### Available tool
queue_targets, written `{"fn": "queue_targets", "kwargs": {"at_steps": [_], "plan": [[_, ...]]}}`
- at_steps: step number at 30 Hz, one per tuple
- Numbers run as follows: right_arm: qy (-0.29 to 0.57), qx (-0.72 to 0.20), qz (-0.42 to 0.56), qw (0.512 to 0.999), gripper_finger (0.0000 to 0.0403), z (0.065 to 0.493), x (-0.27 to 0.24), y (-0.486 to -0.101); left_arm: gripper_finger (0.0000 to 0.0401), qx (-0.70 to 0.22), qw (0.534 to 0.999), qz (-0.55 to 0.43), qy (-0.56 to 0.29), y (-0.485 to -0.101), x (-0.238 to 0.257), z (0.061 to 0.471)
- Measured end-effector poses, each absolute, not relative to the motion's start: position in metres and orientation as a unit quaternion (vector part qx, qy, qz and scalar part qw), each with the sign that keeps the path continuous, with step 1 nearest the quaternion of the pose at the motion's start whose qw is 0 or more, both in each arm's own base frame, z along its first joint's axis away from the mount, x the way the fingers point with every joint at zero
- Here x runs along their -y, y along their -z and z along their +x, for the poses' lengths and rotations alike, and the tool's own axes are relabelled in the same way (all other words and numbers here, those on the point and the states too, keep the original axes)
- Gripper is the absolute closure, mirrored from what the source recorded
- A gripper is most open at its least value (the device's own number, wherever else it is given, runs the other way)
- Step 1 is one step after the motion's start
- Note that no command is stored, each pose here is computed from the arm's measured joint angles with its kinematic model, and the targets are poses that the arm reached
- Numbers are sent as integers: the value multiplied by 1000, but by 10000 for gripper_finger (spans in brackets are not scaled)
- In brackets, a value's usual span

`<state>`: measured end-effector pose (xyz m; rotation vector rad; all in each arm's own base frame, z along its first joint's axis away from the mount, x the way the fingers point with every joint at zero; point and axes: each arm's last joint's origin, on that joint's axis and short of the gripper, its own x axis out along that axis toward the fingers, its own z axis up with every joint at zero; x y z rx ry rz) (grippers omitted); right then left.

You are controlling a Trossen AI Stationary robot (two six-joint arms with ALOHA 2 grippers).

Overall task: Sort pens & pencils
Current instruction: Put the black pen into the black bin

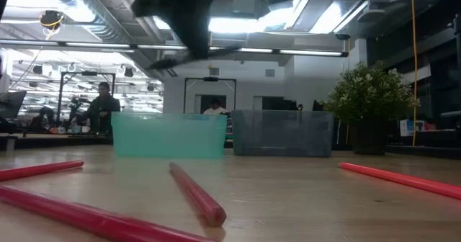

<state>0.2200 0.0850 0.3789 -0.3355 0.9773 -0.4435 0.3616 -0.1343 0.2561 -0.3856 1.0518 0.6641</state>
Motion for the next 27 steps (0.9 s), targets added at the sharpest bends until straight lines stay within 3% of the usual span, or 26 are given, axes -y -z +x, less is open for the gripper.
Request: {"fn": "queue_targets", "kwargs": {"at_steps": [5, 13, 27], "plan": [[179, -479, -158, 844, 317, 231, -90, -349, 384, -459, 827, -119, -303, -266, 144, 361], [154, -455, -160, 863, 317, 255, -85, -306, 384, -436, 841, -61, -316, -268, 146, 359], [140, -400, -183, 887, 317, 273, -79, -307, 384, -320, 881, -16, -349, -314, 147, 335]]}}
